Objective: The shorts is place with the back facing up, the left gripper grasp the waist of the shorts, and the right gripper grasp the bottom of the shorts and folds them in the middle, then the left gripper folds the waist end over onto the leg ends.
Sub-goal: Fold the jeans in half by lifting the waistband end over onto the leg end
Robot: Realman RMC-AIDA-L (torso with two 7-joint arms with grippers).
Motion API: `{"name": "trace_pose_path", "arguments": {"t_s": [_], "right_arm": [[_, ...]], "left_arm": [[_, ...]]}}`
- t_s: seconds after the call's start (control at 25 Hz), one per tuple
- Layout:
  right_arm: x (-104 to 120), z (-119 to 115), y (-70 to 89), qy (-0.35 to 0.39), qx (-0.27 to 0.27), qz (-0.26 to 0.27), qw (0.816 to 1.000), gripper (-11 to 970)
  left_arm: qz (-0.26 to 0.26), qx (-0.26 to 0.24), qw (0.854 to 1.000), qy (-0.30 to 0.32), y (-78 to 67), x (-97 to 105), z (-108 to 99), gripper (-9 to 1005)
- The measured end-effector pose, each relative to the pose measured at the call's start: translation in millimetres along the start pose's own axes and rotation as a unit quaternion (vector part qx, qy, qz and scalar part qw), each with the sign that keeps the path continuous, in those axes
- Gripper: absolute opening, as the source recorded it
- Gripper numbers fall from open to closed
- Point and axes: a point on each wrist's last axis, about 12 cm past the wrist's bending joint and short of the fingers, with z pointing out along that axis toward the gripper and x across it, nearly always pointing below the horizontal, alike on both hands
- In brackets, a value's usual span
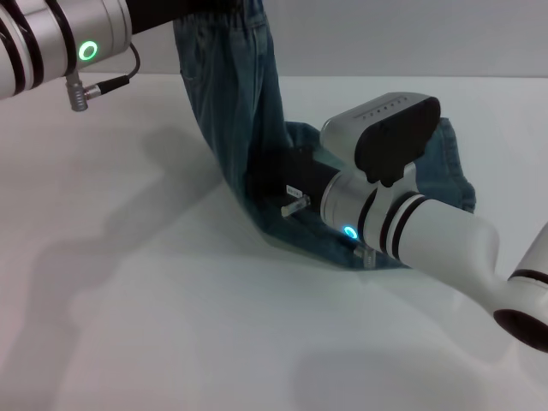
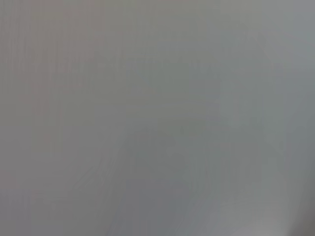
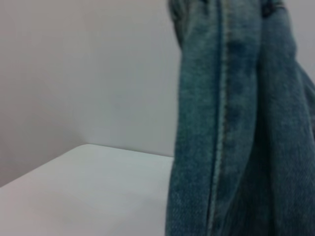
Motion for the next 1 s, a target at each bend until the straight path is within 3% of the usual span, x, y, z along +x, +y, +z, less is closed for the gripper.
{"name": "trace_pose_path", "arguments": {"t_s": [0.12,0.16,0.4,0.56,0.76,1.0], "right_arm": [[2,-3,-3.9,-0.003,0.006,0.006,1.000,9],[7,-10,-14.7,-0.008,0.024,0.020,0.999,10],[14,-28,-42.8,-0.025,0.073,0.043,0.996,11],[14,-33,-51.7,-0.030,0.089,0.049,0.994,11],[11,-26,-50.4,-0.026,0.085,0.044,0.995,12],[8,-14,-28.5,-0.015,0.044,0.035,0.998,14]], "left_arm": [[0.000,-0.003,1.000,0.002,2.6,2,-1,2],[0.000,-0.004,1.000,0.002,3.2,3,-2,2],[-0.003,-0.006,1.000,0.006,4.5,6,-3,2],[-0.002,-0.005,1.000,0.005,3.9,5,-3,2],[-0.001,-0.002,1.000,0.007,2.3,6,-3,2],[-0.002,0.004,1.000,0.005,0.3,5,-2,1]]}}
